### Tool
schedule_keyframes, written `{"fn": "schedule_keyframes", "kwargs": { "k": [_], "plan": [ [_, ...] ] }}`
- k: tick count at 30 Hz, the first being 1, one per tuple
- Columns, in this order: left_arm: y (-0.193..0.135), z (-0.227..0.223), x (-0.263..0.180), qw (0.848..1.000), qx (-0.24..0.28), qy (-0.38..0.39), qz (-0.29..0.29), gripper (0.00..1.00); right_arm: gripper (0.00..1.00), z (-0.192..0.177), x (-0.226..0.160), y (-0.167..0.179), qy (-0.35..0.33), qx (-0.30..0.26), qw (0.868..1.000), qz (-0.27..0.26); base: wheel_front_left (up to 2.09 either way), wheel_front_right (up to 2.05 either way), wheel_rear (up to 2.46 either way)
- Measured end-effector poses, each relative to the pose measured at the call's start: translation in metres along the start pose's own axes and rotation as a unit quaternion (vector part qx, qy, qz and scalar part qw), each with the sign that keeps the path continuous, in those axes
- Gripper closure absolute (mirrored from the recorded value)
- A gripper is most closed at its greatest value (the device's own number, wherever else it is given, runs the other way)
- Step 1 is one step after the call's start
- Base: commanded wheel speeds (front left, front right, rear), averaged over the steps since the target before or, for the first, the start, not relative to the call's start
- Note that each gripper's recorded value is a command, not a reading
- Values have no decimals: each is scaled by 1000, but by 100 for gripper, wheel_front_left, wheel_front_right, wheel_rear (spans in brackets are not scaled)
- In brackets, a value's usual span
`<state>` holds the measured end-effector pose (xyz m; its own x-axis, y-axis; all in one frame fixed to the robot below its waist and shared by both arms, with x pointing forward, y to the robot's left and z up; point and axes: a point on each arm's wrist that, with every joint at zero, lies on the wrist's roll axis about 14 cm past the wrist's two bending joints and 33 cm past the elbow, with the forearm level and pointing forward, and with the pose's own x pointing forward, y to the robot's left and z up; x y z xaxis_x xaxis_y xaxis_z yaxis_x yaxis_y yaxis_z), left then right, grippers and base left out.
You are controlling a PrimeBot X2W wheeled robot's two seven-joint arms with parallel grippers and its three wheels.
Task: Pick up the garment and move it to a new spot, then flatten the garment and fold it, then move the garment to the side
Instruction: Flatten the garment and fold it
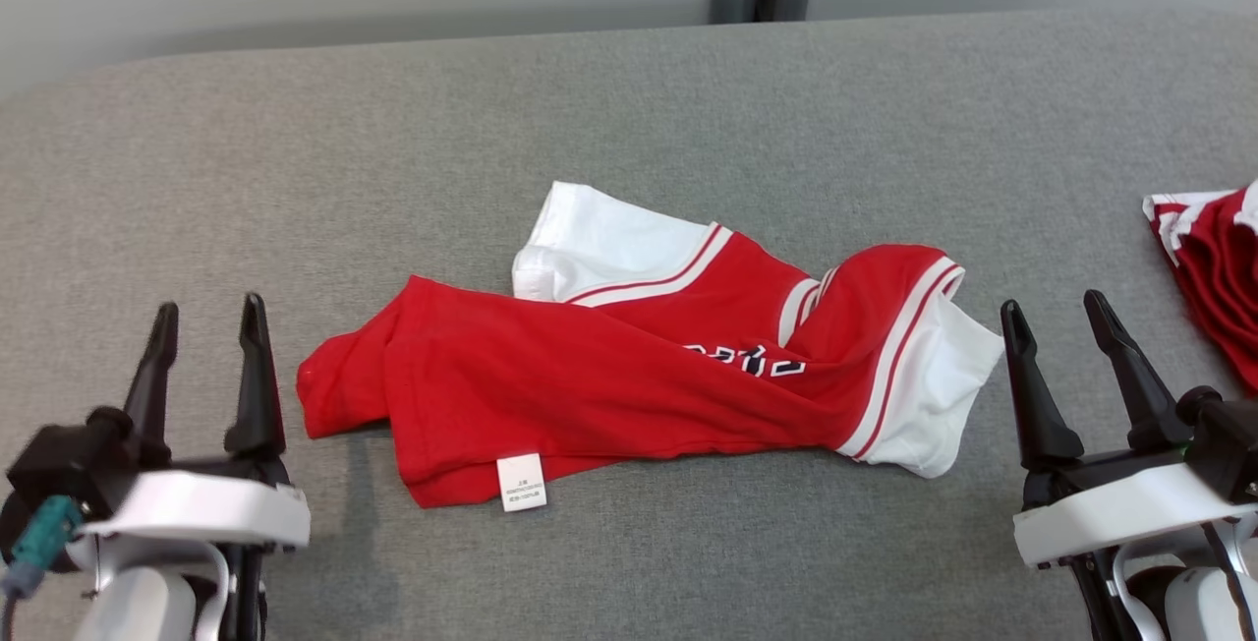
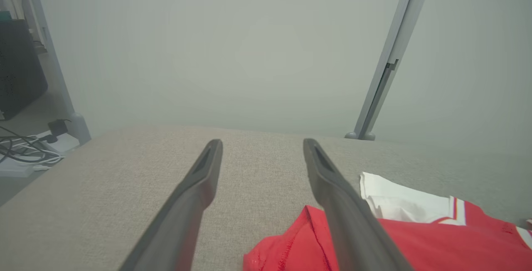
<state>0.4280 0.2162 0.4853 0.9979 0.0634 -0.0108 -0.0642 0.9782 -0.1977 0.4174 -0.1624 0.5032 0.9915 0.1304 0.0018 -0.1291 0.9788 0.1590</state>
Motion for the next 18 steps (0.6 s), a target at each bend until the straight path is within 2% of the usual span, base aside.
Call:
{"fn": "schedule_keyframes", "kwargs": {
  "k": [8, 18],
  "plan": [
    [-15, 7, -34, 999, 40, -8, -23, 0, 0, 2, -9, 2, 9, -4, 1000, 3, 0, 0, 0],
    [-27, 5, -39, 999, 38, 4, -36, 0, 0, 3, -13, 0, 10, 1, 1000, -2, 0, 0, 0]
  ]
}}
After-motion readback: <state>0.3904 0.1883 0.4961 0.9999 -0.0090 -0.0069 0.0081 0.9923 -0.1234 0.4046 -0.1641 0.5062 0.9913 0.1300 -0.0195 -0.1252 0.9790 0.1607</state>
